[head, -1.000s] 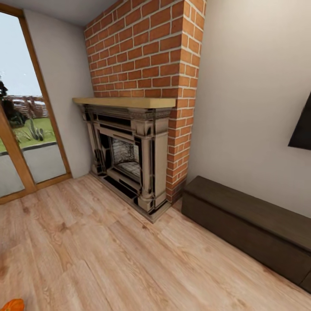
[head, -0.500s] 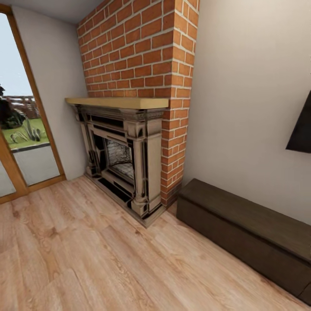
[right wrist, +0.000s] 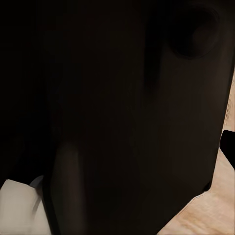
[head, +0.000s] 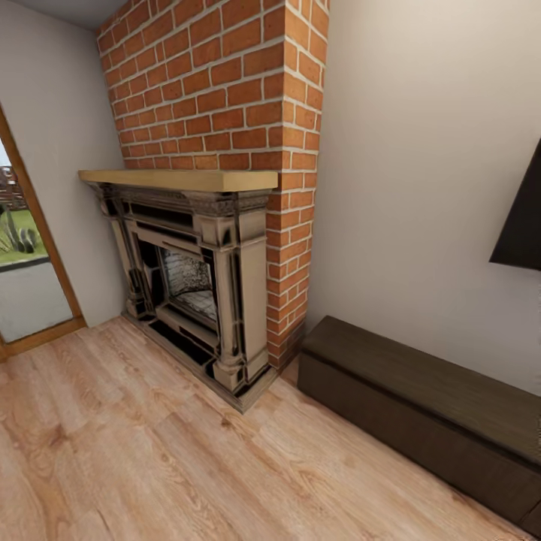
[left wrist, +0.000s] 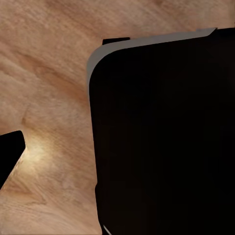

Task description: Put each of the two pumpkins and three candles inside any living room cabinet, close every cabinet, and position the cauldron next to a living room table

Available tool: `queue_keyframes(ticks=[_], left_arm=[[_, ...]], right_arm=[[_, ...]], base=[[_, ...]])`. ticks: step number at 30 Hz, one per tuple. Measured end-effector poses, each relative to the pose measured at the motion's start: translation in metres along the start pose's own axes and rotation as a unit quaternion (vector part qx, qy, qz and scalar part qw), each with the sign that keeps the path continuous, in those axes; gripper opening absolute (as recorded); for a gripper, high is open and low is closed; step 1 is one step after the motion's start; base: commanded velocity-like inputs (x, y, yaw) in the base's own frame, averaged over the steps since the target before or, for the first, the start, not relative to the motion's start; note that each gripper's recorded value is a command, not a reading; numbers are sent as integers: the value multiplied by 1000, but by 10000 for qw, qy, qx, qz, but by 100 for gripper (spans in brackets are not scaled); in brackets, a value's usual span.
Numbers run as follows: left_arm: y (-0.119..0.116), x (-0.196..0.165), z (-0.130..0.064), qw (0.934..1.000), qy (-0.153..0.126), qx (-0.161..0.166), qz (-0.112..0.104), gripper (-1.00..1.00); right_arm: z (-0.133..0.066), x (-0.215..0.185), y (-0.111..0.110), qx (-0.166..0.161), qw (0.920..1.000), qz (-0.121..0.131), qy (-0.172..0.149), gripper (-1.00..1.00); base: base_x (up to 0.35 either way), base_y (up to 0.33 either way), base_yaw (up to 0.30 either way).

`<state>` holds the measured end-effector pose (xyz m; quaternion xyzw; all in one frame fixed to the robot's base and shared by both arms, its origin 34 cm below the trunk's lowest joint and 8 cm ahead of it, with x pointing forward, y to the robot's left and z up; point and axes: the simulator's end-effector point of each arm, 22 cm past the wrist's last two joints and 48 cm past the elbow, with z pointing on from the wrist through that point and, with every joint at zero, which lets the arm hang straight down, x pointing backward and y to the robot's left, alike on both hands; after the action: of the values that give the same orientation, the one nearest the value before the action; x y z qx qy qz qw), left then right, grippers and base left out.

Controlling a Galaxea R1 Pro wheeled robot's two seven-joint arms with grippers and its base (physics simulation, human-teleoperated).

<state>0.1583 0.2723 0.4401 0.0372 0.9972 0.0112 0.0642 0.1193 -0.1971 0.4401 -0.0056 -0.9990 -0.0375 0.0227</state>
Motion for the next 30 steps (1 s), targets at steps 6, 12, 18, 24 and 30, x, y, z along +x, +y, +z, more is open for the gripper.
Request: queue_keyframes(ticks=[6,12,18,24,30], left_arm=[[1,1,0,10000,7,-3,1,100],[1,2,0,10000,8,-6,1,100],[1,3,0,10000,16,-6,1,100],[1,2,0,10000,14,-6,1,100],[1,3,0,10000,16,-6,2,100]], right_arm=[[0,1,-1,4,10000,5,14,100],[0,2,-1,4,10000,6,24,100],[0,2,-1,1,10000,6,24,100],[0,2,-1,-1,10000,5,26,100],[0,2,0,-4,10000,6,23,100]], base=[[136,47,-295],[16,5,-297],[2,1,-298],[3,6,-297],[90,110,-297]])
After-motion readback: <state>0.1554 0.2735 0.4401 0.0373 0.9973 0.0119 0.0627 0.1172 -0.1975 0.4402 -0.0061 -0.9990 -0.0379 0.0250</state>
